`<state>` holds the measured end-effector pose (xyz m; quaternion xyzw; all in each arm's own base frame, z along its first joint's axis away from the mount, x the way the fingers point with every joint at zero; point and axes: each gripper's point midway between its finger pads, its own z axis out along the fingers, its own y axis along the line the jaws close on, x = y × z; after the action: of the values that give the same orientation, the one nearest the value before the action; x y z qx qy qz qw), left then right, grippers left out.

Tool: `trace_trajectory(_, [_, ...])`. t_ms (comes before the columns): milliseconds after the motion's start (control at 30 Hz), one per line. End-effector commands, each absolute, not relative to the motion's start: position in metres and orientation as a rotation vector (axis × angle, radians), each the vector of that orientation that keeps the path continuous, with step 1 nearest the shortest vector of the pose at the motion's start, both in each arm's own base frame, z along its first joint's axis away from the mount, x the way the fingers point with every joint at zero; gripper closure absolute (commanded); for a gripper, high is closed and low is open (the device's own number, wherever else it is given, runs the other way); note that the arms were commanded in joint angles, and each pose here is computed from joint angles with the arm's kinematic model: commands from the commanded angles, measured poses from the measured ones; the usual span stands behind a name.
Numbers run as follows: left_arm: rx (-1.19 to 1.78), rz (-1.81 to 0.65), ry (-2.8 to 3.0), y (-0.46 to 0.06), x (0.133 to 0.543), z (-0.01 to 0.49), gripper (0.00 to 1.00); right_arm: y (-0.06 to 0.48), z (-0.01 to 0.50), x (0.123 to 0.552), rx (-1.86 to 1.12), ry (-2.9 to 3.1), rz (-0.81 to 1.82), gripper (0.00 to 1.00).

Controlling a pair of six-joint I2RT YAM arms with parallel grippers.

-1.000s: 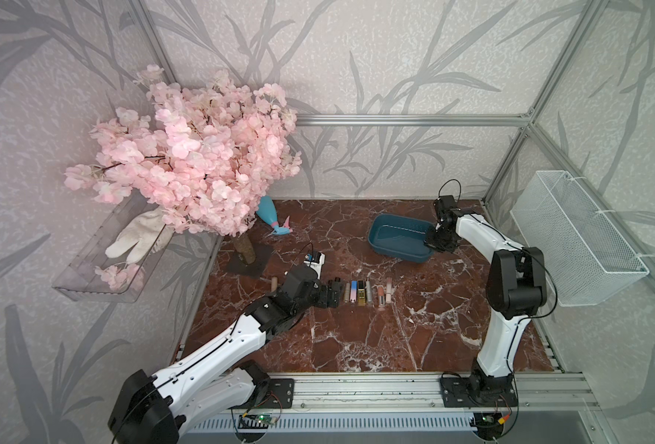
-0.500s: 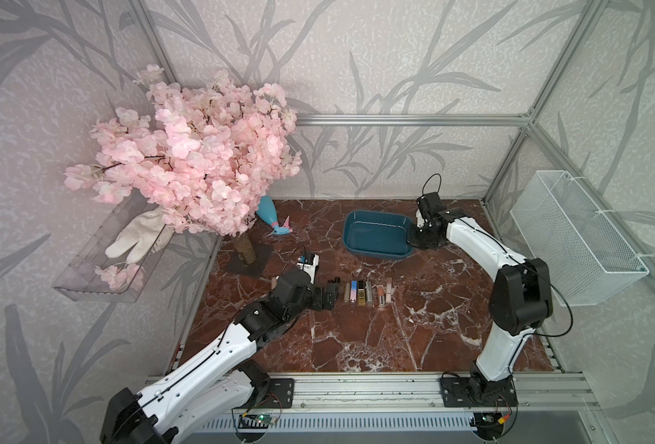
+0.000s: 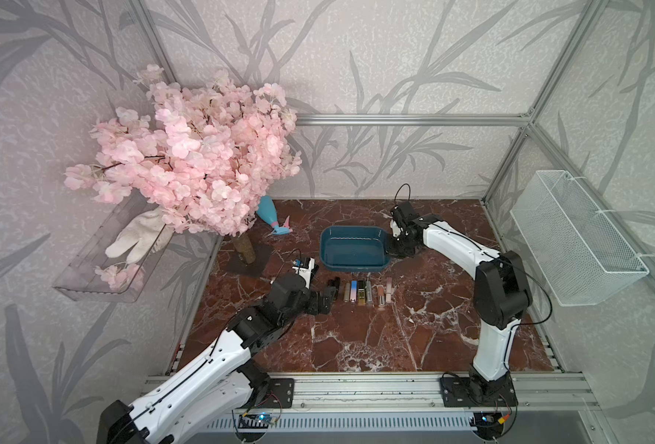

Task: Put the lipstick into the storage box
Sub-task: Place the storage box at the center of the board.

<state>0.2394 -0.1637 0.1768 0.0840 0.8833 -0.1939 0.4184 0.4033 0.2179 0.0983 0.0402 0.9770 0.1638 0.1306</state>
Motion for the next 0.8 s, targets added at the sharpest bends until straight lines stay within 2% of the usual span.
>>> trace_trajectory(0, [0.212, -0.473, 2.232, -0.159, 0.236, 0.172, 0.0, 0.224, 0.1, 0.408, 0.138, 2.815, 0.512, 1.0])
trace_trajectory(767, [0.209, -0.446, 2.243, -0.15, 0.232, 0.165, 0.0, 0.215, 0.062, 0.4, 0.075, 2.908, 0.408, 1.0])
